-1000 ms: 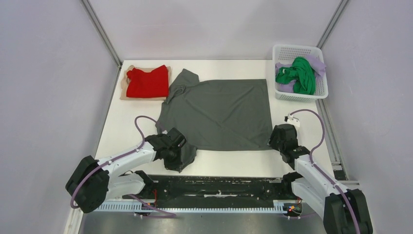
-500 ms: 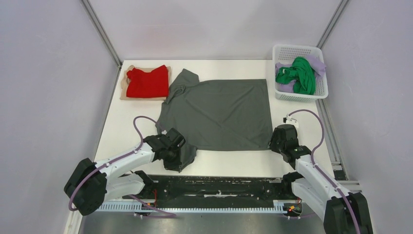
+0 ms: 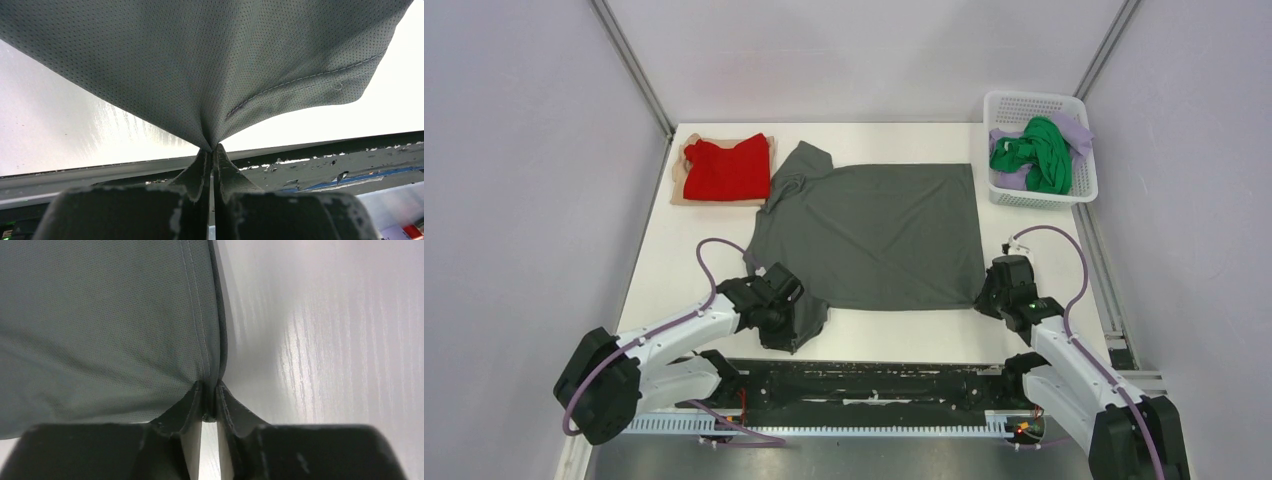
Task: Fold and stack the t-shirts
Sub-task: Grab the side of the flattened tshirt closest away from the robot with both arms, then fold the flattened tshirt in 1/3 of the way
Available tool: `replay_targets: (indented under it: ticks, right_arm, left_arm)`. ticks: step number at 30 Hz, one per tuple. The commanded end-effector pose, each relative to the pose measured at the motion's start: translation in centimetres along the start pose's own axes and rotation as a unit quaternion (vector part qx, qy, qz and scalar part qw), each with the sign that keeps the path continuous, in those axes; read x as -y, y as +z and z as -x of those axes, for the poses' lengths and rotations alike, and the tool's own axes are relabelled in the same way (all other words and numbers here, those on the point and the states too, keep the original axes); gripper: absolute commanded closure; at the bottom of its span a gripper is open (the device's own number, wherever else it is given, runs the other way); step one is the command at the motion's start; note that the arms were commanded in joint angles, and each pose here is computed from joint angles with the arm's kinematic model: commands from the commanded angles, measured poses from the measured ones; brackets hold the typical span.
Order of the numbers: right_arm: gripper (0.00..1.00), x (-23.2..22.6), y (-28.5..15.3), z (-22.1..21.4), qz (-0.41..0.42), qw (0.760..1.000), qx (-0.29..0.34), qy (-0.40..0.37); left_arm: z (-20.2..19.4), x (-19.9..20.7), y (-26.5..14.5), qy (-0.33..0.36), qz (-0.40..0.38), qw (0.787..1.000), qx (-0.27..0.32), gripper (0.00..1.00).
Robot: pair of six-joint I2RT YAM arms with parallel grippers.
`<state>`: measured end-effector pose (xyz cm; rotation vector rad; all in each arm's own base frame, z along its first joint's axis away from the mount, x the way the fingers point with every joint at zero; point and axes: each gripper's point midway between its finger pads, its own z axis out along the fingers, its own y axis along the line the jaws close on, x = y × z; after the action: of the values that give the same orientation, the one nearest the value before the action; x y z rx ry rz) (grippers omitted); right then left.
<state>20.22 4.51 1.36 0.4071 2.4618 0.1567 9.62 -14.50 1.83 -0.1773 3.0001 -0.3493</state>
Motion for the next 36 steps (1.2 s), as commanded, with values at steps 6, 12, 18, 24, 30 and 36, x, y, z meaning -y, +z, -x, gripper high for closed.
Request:
replay_targets:
  ticks: [6,12,18,24,30,36]
  right_arm:
    - [1.00,2.0,-0.9,-2.1,-0.039,0.998,-0.043,-0.024]
    - [1.00,1.8,-2.0,-2.7,-0.032,0.998,-0.059,-0.018]
    - [1.00,2.8,-3.1,-2.9,-0.049,0.998,-0.049,-0.010]
    - [1.00,0.7,-2.3,-2.6,0.009,0.999,-0.036,-0.009]
    - [1.00,-1.5,-2.8,0.8,0.047,0.999,0.007,-0.020]
    - [1.00,-3.1,-3.1,3.2,0.065,0.997,0.023,-0.031]
  left_arm:
    - [-2.1,0.1,-1.3,-0.030,-0.011,0.999,-0.034,0.98]
    - [-5.1,-0.8,-2.9,-0.045,-0.001,0.997,-0.066,0.98]
    - [-6.2,-0.3,-3.5,-0.057,-0.029,0.995,-0.071,0.98]
    - [-3.8,2.0,-4.3,-0.026,-0.056,0.998,-0.027,0.98]
    - [-0.6,6.0,-5.3,0.001,-0.114,0.993,0.027,0.98]
    - [3.1,9.4,-7.6,0.036,-0.149,0.984,0.093,0.98]
